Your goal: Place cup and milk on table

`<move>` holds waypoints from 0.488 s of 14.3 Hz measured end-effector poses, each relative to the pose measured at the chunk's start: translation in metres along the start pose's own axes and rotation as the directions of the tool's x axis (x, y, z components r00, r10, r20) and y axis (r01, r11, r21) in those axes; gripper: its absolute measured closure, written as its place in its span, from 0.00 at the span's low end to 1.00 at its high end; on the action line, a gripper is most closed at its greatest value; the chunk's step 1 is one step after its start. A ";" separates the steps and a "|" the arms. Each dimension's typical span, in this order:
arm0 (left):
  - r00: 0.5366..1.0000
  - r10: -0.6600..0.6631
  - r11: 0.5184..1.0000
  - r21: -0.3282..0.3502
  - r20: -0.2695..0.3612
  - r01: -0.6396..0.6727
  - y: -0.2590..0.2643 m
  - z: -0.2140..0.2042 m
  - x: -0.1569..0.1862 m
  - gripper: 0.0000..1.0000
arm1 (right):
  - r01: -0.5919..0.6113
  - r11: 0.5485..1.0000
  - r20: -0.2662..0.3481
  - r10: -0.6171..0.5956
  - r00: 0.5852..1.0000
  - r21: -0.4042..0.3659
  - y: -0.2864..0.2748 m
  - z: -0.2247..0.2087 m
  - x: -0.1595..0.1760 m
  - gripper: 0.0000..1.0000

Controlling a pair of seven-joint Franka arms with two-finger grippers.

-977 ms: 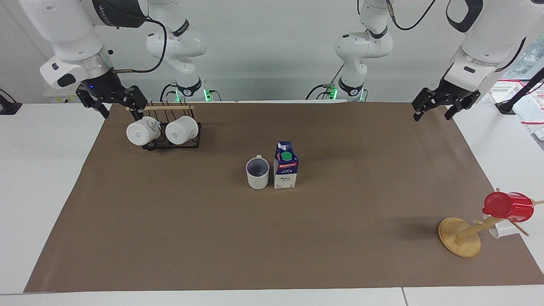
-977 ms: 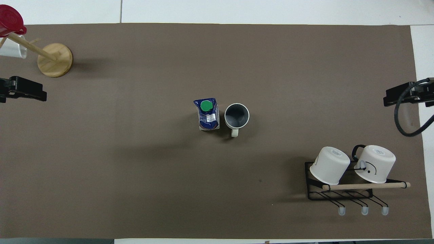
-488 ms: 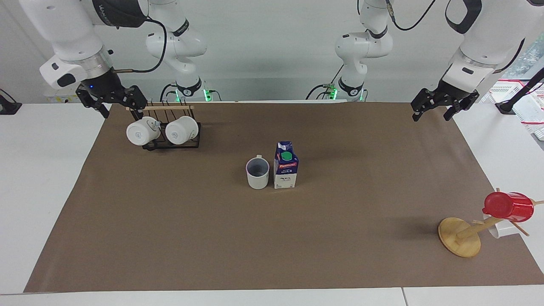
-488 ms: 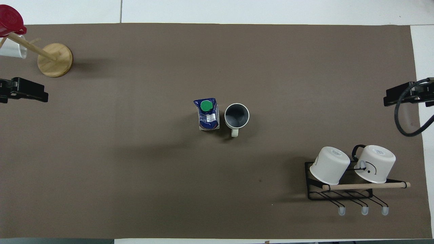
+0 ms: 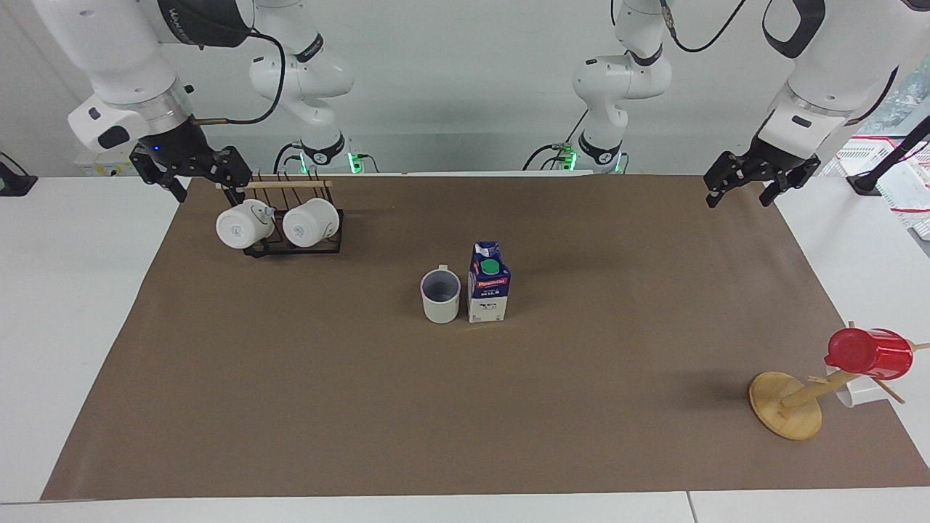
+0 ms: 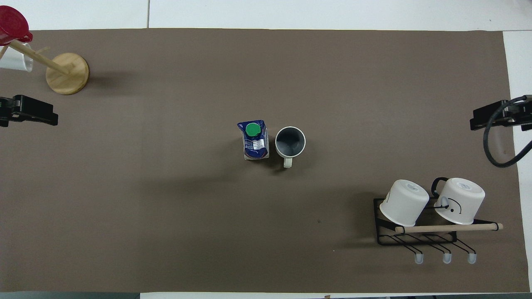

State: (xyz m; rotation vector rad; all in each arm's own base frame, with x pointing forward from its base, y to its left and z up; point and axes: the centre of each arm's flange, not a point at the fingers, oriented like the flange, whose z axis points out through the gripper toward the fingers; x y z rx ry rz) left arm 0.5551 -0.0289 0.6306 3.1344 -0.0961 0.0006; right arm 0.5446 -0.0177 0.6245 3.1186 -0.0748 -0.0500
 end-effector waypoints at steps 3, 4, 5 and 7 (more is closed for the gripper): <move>1.000 0.000 1.000 0.000 0.000 0.000 0.000 0.000 0.000 0.00 | -0.002 1.000 0.001 0.002 1.000 0.001 0.001 0.000 0.000 0.00; 1.000 0.000 1.000 0.000 0.000 0.000 0.000 0.000 0.000 0.00 | -0.002 1.000 0.001 0.002 1.000 0.001 0.001 0.000 0.000 0.00; 1.000 0.000 1.000 0.000 0.000 0.000 0.000 0.000 0.000 0.00 | -0.002 1.000 0.001 0.002 1.000 0.001 0.001 0.000 0.000 0.00; 1.000 0.000 1.000 0.000 0.000 0.000 0.000 0.000 0.000 0.00 | -0.002 1.000 0.001 0.002 1.000 0.001 0.001 0.000 0.000 0.00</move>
